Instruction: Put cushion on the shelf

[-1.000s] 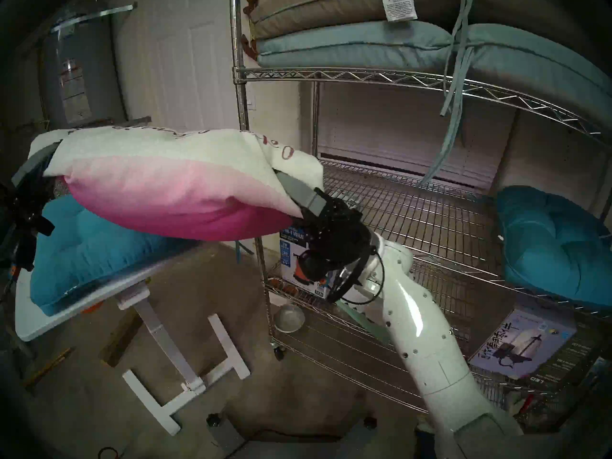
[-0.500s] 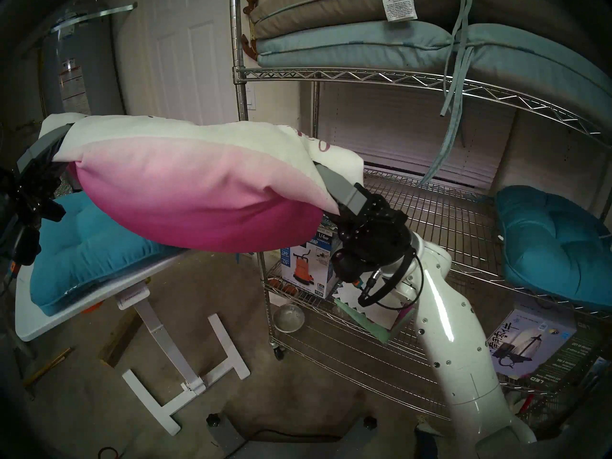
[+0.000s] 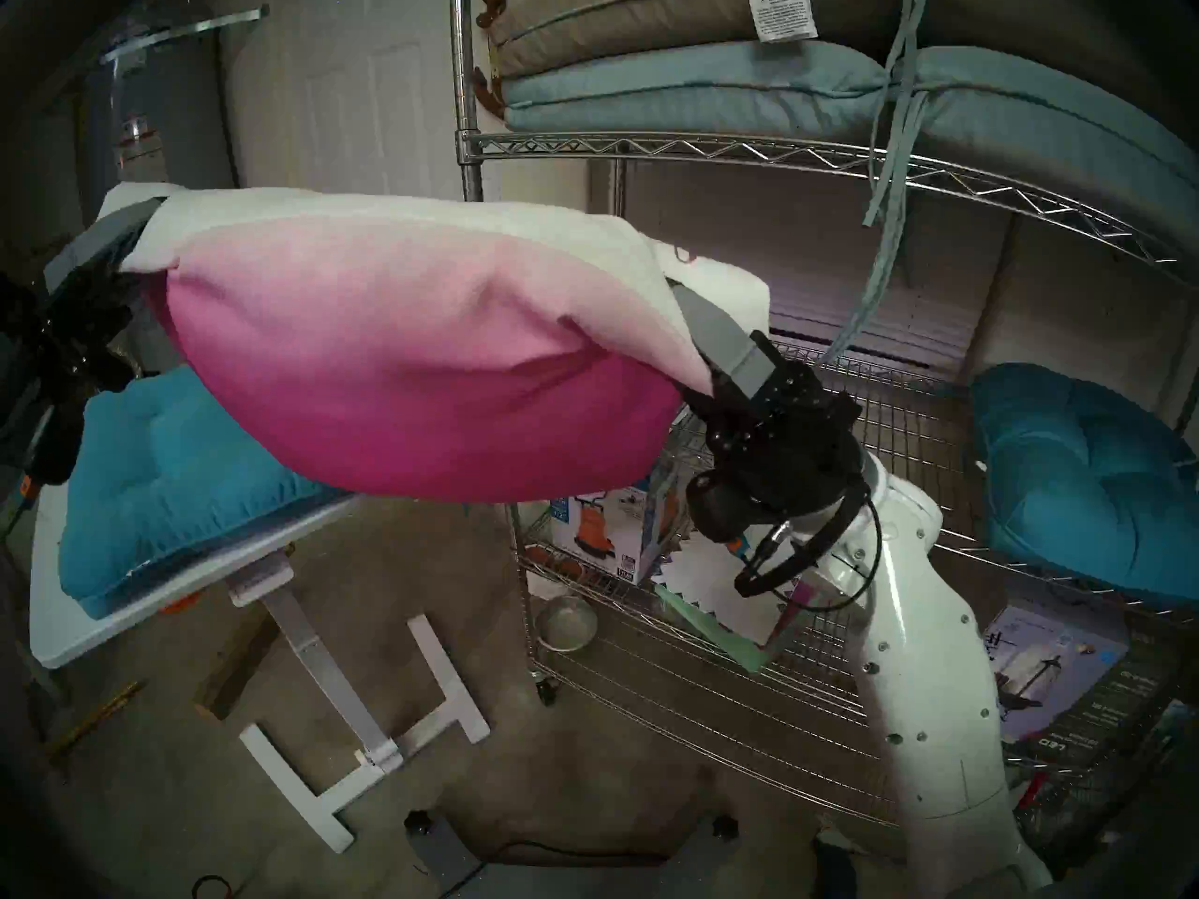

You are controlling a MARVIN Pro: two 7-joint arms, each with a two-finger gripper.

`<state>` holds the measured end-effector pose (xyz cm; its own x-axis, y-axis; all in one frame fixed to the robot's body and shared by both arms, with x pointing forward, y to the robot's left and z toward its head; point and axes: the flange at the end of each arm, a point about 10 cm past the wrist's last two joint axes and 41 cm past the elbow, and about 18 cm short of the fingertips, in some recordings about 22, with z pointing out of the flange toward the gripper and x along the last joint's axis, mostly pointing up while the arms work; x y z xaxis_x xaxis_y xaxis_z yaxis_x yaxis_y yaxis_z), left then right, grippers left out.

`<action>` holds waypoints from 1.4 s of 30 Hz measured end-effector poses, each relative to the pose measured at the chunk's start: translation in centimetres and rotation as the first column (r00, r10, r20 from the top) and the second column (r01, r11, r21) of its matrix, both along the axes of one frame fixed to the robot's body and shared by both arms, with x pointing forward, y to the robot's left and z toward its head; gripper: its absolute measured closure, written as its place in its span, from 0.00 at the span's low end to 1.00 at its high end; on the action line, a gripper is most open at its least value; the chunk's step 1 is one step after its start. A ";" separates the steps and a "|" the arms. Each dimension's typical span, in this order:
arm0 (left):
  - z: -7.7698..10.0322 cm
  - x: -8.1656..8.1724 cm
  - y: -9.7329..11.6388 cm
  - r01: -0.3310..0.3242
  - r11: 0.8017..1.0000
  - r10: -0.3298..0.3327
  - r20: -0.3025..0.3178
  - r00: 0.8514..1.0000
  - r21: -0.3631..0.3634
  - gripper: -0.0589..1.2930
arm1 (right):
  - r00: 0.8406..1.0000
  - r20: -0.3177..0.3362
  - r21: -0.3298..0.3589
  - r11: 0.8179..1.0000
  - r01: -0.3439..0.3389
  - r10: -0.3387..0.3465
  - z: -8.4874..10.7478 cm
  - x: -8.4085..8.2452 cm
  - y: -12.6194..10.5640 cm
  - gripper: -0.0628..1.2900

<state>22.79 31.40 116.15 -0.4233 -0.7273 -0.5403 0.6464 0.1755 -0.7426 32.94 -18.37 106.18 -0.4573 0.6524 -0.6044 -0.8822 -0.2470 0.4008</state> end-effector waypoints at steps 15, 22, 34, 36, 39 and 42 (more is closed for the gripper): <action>-0.7 4.5 -1.4 -0.213 0.977 0.214 -0.103 0.971 0.025 0.93 | 0.972 -0.204 0.013 0.992 0.124 -0.119 -0.3 3.8 0.7 0.87; -0.8 6.7 -3.1 -0.224 0.974 0.226 -0.115 0.967 0.036 0.93 | 0.947 -0.268 0.012 0.982 0.188 -0.178 -0.9 6.5 -1.1 0.87; -0.1 8.2 -6.4 -0.179 0.983 0.181 -0.094 0.979 0.034 0.93 | 0.933 -0.263 0.010 0.967 0.256 -0.245 0.3 8.2 -4.7 0.87; 0.0 8.3 -6.9 -0.171 0.985 0.173 -0.092 0.981 0.035 0.93 | 0.932 -0.257 0.011 0.964 0.265 -0.254 0.6 8.2 -5.3 0.87; 0.1 8.5 -7.9 -0.157 0.987 0.160 -0.088 0.983 0.038 0.93 | 0.930 -0.250 0.011 0.960 0.280 -0.269 0.9 8.2 -6.5 0.87; 0.2 8.7 -8.7 -0.146 0.988 0.149 -0.083 0.985 0.043 0.93 | 0.927 -0.247 0.010 0.956 0.292 -0.281 1.0 8.2 -7.6 0.87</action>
<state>31.53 22.68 116.36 -0.3587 -0.7658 -0.5338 0.5455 0.2921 -0.7855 41.15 -25.96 107.18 -0.3746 0.8012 -0.4665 -0.7969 -0.0210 0.6038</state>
